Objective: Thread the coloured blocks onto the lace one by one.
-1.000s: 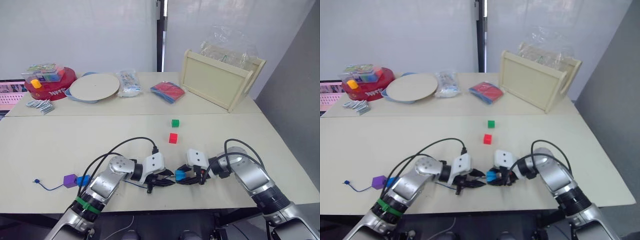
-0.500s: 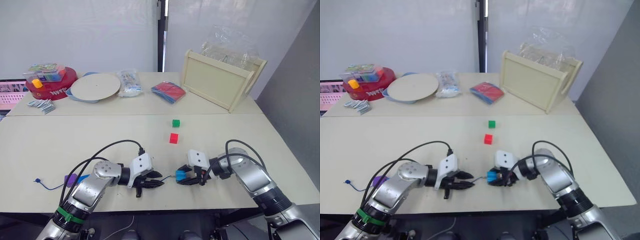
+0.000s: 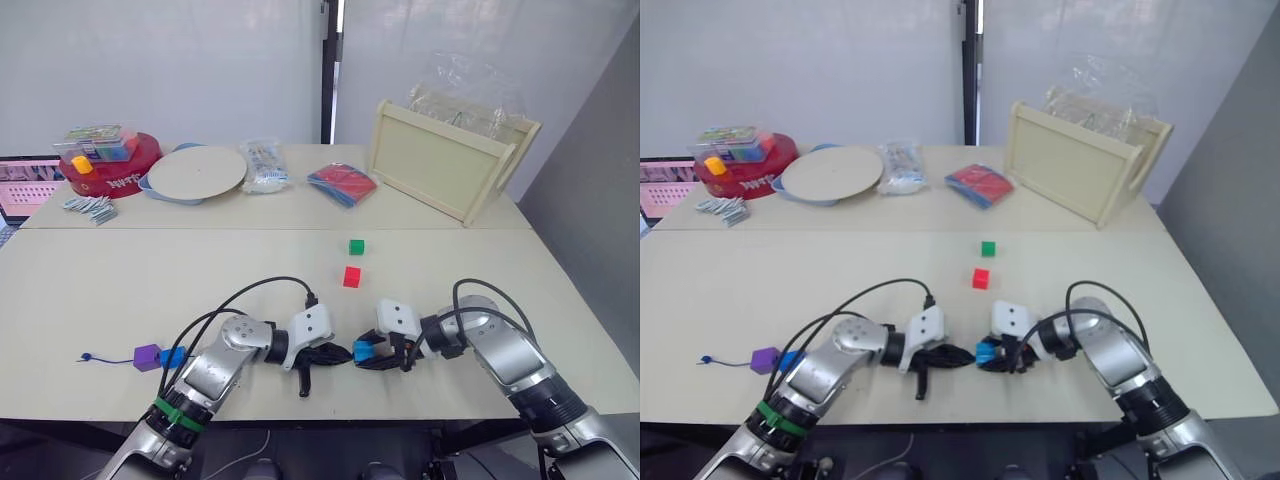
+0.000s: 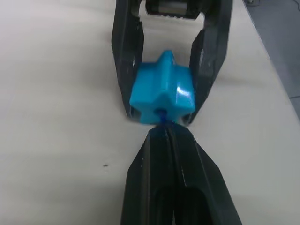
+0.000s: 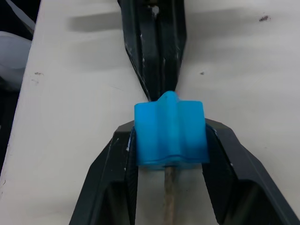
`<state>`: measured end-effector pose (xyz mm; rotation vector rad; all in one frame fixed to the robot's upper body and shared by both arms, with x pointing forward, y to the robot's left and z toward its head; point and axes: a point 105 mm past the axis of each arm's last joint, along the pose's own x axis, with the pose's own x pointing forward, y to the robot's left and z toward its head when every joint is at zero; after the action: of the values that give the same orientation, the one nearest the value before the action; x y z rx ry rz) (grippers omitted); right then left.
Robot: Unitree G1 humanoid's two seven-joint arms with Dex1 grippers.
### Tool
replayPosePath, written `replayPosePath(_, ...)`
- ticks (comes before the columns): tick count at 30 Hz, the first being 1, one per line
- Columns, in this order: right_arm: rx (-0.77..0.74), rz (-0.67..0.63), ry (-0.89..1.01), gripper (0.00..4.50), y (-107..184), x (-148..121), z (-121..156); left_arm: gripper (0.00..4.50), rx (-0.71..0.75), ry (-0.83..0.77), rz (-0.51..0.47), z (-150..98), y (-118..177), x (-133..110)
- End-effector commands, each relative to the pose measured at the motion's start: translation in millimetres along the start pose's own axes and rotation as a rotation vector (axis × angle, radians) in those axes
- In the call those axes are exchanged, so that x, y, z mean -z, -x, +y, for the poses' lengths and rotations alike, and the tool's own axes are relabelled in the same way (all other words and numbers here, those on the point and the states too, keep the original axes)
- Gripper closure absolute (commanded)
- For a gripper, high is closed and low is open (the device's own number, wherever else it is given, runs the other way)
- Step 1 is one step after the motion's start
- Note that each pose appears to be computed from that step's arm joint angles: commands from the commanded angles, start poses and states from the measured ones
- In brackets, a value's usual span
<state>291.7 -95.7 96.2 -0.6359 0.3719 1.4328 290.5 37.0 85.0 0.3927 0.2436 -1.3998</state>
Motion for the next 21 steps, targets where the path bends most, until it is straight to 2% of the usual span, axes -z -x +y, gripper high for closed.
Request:
replayPosePath(1,-0.010,-0.003,0.009,3.14,-4,-3,4,4.48,0.005,-0.059,-0.033,0,-1,-14)
replayPosePath(6,-0.005,0.000,0.003,3.14,-3,-2,3,4.48,-0.005,-0.061,-0.043,-1,9,-15)
replayPosePath(10,0.008,-0.007,-0.018,3.14,-2,-3,3,3.30,0.012,-0.045,-0.059,-6,16,-18)
replayPosePath(12,0.018,-0.014,-0.032,2.11,0,-4,3,2.68,0.023,-0.044,-0.046,-9,20,-17)
replayPosePath(18,0.089,-0.058,-0.063,0.07,21,-18,-1,0.67,0.034,-0.052,0.020,-9,27,-12)
replayPosePath(21,0.120,-0.070,-0.065,0.03,31,-23,-2,0.67,0.020,-0.060,0.016,-6,22,-15)
